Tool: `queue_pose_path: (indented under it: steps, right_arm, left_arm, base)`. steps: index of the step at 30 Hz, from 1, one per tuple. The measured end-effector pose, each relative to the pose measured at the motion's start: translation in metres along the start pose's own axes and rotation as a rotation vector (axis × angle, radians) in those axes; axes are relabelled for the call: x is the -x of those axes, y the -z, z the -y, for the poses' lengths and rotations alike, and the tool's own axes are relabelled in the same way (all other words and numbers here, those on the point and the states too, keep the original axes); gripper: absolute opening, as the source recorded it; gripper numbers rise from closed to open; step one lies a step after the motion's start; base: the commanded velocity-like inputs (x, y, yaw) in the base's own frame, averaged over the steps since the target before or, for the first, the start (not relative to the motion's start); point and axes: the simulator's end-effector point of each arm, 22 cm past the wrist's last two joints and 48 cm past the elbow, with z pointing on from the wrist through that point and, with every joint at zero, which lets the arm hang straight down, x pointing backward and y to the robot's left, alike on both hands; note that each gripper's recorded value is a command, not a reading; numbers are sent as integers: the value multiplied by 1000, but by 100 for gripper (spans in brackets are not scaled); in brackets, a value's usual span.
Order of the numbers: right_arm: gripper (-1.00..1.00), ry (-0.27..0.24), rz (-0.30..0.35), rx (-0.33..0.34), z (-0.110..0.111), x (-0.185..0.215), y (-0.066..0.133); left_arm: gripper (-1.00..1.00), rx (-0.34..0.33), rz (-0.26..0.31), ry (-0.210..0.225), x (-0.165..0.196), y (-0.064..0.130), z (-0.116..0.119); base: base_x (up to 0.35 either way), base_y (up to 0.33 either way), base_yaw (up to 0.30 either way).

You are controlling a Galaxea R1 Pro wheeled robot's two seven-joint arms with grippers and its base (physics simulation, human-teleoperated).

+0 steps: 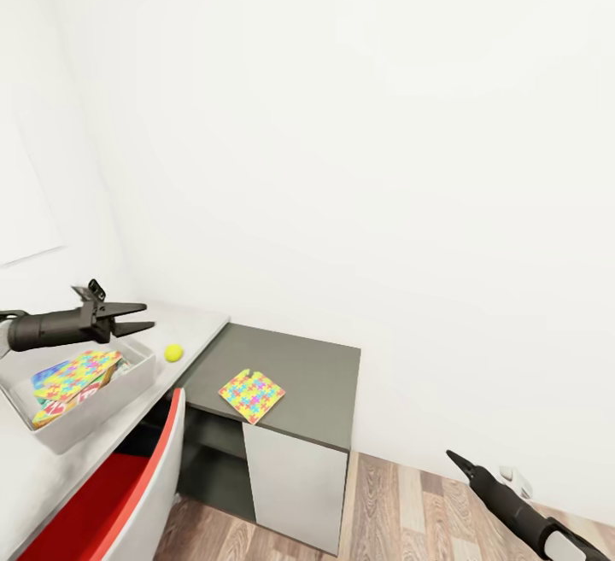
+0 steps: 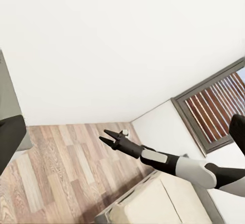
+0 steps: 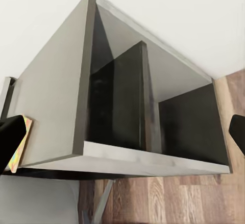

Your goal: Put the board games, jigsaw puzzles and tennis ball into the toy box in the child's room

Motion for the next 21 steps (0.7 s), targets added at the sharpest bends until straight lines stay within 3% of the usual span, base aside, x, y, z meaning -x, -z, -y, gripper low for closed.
queue_pose_path:
  steps: [11, 16, 21]
  right_arm:
    - [100, 3, 5, 3, -3, 0, 0]
    - [100, 2, 6, -20, 1, 0, -1]
    - [100, 3, 5, -67, 10, -1, -1]
  left_arm:
    - [100, 26, 0, -4, 0, -4, -4]
    - [100, 25, -5, -3, -3, -15, -5]
    - [100, 124, -10, 2, -6, -30, -29]
  base:
    - [0, 0, -239]
    - [0, 0, -256]
    - [0, 0, -262]
